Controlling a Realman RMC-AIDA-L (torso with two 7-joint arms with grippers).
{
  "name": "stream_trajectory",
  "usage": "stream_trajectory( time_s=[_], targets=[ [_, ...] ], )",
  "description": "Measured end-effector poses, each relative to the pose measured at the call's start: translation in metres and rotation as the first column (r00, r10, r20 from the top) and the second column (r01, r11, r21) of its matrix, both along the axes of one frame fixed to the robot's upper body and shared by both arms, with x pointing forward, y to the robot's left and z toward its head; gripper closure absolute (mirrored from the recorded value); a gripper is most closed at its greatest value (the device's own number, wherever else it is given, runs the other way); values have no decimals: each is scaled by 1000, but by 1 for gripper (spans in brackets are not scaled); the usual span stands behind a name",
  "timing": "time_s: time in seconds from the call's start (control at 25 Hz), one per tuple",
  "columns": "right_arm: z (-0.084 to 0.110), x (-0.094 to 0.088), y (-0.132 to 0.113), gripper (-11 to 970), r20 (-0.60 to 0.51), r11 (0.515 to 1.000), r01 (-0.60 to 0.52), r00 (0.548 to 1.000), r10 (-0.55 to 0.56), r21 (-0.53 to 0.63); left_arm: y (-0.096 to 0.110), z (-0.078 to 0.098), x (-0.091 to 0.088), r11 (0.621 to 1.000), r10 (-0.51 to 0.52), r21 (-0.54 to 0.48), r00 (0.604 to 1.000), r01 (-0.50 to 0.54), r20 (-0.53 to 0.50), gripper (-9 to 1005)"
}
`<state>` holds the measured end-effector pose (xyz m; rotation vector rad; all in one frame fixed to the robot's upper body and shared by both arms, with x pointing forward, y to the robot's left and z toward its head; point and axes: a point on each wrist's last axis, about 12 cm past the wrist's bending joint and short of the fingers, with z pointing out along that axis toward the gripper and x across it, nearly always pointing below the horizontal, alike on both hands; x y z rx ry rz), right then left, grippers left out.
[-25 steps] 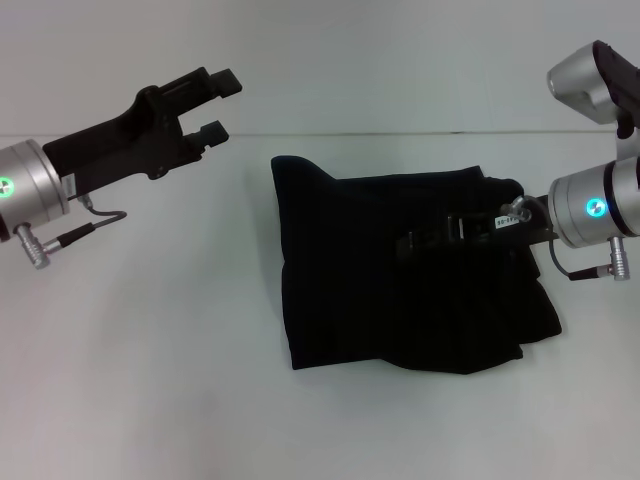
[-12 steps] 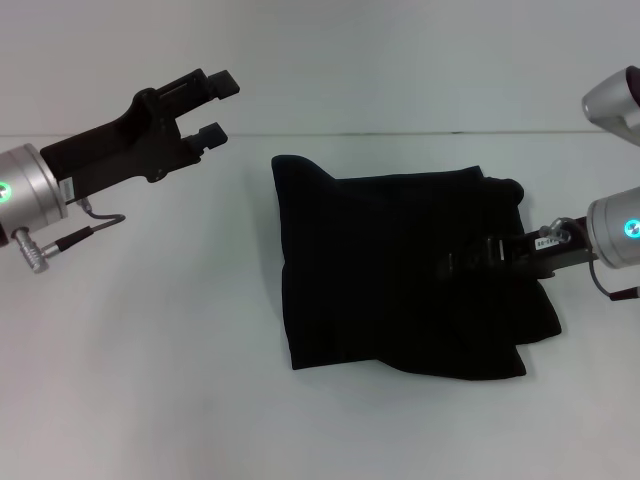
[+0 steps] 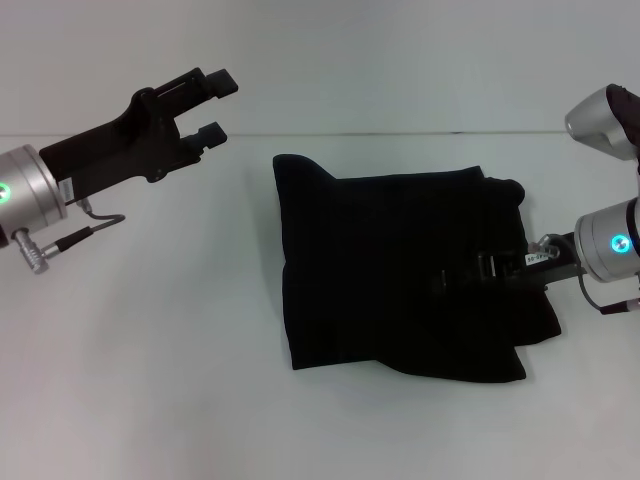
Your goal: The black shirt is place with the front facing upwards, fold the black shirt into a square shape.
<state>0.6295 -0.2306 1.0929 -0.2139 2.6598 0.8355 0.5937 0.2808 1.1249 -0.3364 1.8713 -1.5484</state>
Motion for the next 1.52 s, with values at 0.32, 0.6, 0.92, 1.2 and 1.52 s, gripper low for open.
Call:
stream_trajectory(
  time_s=[0.32, 0.6, 0.92, 1.2, 1.52],
  targets=[
    [0, 0, -2, 258, 0, 1000, -1, 1000, 1, -8, 0, -1, -1, 1000, 3, -4, 1000, -3, -3, 152],
    [-5, -1, -1, 257, 4, 999, -7, 1000, 7, -41, 1, -2, -1, 1000, 3, -4, 1000, -3, -5, 152],
    [-3, -2, 7, 260, -2, 1000, -15, 1000, 15, -10, 1, -2, -1, 1000, 5, -3, 1000, -5, -5, 152],
    [2, 0, 9, 261, 10, 999, -14, 1000, 14, 32, 1, -2, -1, 1000, 5, -3, 1000, -5, -5, 152],
    [-1, -1, 7, 261, 3, 1000, -17, 1000, 17, 14, 1, -2, -1, 1000, 6, -3, 1000, -6, -6, 152]
  ],
)
